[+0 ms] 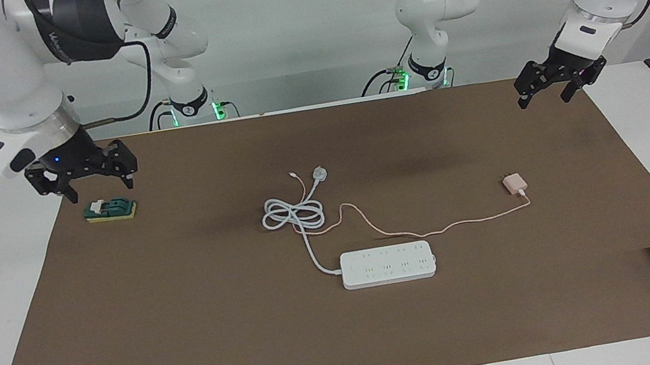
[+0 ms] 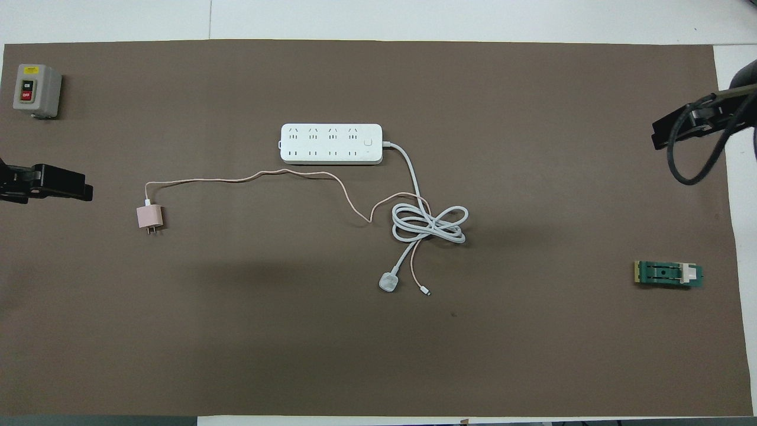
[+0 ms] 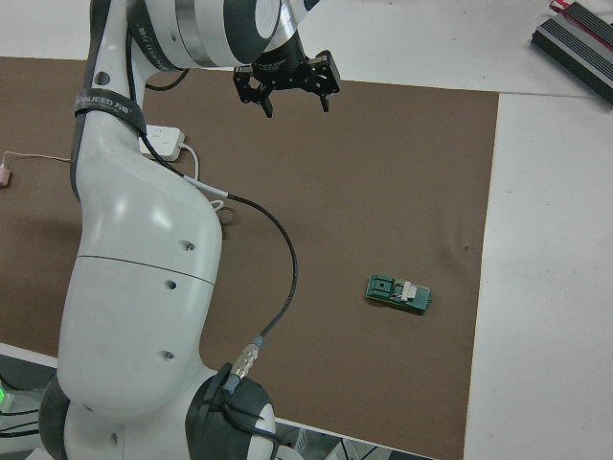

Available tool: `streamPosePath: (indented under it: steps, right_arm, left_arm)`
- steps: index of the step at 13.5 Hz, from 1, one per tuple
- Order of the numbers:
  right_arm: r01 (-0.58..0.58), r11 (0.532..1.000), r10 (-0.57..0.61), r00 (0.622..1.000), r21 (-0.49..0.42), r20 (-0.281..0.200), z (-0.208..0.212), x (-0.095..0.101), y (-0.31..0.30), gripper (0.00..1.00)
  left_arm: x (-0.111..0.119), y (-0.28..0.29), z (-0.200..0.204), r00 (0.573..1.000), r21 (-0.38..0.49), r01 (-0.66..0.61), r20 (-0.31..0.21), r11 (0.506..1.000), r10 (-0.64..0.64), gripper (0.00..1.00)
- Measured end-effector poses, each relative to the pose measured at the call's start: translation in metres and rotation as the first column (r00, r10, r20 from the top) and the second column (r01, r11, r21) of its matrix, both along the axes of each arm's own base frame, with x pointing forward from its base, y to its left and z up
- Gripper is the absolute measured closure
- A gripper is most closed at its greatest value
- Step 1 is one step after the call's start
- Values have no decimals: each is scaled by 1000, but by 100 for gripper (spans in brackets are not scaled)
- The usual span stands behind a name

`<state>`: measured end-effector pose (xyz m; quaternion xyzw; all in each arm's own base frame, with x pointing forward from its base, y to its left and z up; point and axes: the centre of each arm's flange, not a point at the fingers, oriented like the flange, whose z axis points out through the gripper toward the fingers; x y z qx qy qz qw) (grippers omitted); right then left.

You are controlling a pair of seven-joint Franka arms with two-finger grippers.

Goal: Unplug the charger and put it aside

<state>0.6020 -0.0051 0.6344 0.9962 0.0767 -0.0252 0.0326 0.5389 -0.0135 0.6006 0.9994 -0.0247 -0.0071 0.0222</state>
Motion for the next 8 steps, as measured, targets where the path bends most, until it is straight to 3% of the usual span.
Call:
streamPosePath:
  steps: [3,8]
  right_arm:
    - [20,1000,-20,999,-2,-45,11,-22,-10,0]
    - [73,997,-73,995,-7,-66,0,-34,-24,0]
  left_arm:
    - [1,0,3,997,1,-72,-2,997,72,0]
    - [2,1,0,993,8,-114,-10,993,114,0]
